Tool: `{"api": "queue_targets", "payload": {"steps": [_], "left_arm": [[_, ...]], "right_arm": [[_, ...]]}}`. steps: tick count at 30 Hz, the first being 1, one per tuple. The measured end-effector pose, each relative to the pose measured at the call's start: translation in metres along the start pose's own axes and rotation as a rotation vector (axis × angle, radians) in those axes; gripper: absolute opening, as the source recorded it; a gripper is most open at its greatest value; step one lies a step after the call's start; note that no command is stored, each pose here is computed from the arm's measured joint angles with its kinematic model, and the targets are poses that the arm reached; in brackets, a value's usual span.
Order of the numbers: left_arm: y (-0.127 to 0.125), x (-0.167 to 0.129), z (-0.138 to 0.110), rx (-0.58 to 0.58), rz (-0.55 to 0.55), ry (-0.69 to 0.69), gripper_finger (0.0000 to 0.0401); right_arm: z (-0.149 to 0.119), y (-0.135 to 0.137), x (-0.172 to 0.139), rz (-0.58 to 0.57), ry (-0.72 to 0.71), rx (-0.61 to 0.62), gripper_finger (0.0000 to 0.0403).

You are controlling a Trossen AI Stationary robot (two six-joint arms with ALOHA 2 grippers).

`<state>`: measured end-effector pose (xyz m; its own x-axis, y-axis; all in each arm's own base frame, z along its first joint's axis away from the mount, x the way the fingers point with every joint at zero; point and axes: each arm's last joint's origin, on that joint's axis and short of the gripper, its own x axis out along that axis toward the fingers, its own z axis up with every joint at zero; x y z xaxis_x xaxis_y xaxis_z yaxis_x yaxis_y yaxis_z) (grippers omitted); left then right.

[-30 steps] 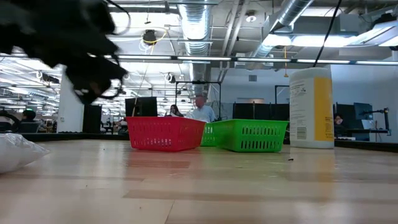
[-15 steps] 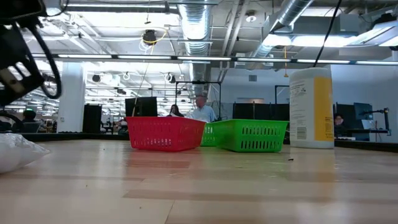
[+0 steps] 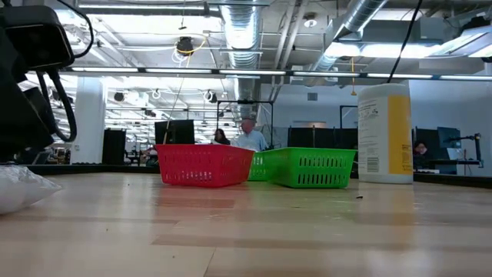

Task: Pick & Place Travel size toiletries
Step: Put the white cotton pack into the top green bin

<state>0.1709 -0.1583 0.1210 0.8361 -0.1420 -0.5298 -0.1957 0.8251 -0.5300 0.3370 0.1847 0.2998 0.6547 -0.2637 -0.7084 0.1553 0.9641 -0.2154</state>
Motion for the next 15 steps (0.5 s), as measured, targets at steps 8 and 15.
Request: {"api": "queue_targets", "payload": {"steps": [8,15], "left_arm": [[0.0060,-0.0002,-0.0040,0.008,0.046,0.053,0.0098],[0.0066,-0.0003,-0.0046,0.009,0.049,0.065,0.0098]], "right_arm": [[0.0001,-0.0002,0.0002,0.000,0.000,0.001,0.0137],[0.0001,-0.0002,0.0002,0.000,0.000,0.000,0.0135]]}}
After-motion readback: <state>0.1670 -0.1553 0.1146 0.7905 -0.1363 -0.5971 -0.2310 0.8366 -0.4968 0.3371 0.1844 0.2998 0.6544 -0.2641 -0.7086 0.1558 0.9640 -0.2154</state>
